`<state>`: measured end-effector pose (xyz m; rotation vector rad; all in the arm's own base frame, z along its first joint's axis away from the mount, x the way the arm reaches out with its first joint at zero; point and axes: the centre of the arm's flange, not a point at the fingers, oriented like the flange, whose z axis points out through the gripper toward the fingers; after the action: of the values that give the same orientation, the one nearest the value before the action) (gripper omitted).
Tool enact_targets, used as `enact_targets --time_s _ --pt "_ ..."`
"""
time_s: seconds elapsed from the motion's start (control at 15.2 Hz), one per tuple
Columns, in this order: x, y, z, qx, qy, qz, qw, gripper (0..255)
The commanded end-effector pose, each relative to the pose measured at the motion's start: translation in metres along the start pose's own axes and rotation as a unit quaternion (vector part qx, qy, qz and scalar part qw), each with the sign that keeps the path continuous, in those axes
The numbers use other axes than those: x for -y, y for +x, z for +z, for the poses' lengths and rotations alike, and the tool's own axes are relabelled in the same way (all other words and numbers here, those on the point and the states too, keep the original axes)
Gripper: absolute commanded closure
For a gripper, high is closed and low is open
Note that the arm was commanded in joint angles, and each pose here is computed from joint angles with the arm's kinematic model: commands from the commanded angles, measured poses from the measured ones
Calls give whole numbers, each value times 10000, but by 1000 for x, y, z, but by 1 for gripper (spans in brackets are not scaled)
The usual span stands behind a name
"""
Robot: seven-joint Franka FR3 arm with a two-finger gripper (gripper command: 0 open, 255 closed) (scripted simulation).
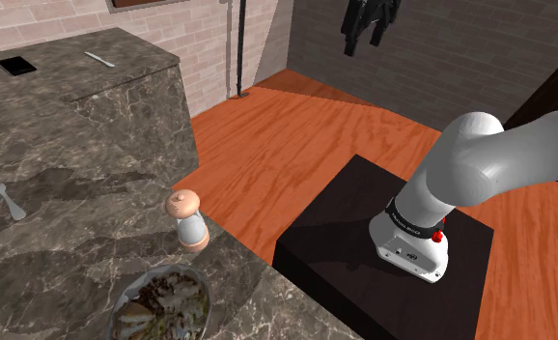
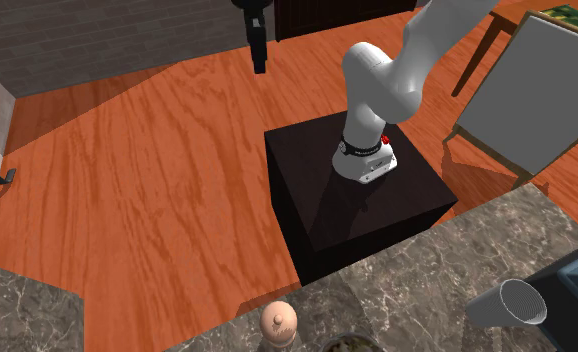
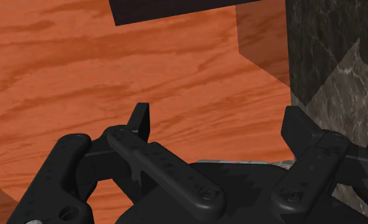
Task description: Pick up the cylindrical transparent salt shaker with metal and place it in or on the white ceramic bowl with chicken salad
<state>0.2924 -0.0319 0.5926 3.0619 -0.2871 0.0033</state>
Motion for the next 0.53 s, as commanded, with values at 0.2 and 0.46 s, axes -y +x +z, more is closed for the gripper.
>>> enact_targets --time_s 0.2,0.46 --pt "35 5 15 -24 32 -71 10000 0" --pt "82 12 35 -57 75 -167 9998 0"
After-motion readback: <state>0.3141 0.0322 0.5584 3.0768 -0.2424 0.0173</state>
